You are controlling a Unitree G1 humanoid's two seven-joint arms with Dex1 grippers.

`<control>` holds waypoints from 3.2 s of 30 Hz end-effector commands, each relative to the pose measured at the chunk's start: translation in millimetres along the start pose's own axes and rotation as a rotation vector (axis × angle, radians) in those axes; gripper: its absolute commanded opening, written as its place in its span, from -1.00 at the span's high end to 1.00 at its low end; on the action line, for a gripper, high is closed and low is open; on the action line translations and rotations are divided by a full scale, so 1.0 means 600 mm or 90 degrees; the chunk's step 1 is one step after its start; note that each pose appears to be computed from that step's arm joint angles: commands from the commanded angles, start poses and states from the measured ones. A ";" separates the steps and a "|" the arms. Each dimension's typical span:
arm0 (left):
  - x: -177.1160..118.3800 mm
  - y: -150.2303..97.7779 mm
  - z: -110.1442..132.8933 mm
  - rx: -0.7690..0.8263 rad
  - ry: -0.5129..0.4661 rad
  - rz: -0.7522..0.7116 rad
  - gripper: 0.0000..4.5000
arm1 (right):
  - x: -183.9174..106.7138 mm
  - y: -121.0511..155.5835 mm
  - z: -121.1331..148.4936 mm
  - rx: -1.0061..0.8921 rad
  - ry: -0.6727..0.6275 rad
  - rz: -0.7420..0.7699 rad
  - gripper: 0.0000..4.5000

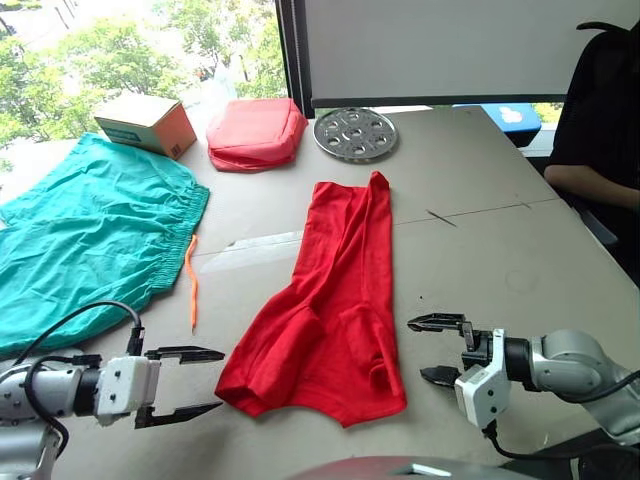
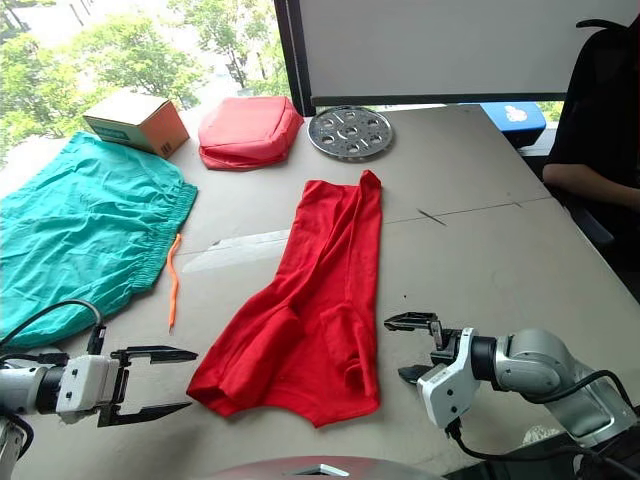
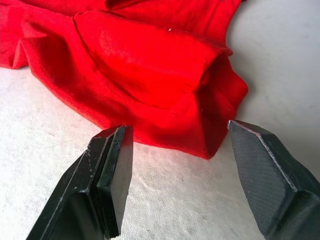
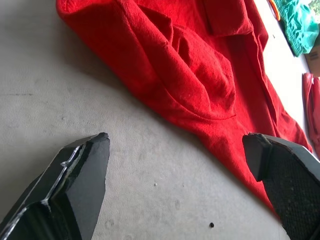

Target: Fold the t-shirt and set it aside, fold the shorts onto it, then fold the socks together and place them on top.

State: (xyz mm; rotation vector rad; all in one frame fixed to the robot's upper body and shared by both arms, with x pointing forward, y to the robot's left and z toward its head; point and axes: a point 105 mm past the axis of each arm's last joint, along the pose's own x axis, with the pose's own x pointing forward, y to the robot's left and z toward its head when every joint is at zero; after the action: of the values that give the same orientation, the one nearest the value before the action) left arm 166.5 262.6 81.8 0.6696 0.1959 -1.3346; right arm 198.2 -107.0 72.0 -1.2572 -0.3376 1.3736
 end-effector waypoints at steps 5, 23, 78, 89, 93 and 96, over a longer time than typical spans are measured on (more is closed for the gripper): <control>-0.015 -0.001 -0.014 0.069 0.029 -0.023 -0.45 | 0.011 0.031 0.019 -0.023 -0.034 0.038 -1.00; 0.040 0.019 -0.009 0.144 -0.021 -0.032 -0.45 | 0.030 0.006 0.053 -0.041 -0.109 0.008 -1.00; 0.008 -0.055 0.055 -0.137 -0.061 -0.129 1.00 | -0.030 0.036 0.077 0.404 -0.093 0.109 0.97; 0.004 0.018 0.135 -0.446 -0.131 -0.194 1.00 | -0.042 -0.084 0.057 0.685 -0.144 0.037 0.97; 0.008 0.095 0.132 -0.489 -0.132 -0.164 1.00 | -0.031 -0.142 0.004 0.789 -0.105 -0.002 0.97; 0.034 0.163 0.128 -0.499 -0.120 -0.121 1.00 | -0.028 -0.193 -0.044 0.824 -0.059 -0.056 0.97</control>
State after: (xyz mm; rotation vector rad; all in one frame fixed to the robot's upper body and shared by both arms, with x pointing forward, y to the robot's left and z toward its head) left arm 231.5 210.7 175.6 -0.1123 0.5271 -1.4104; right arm 262.9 -94.2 159.9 -0.1154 0.3663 1.2533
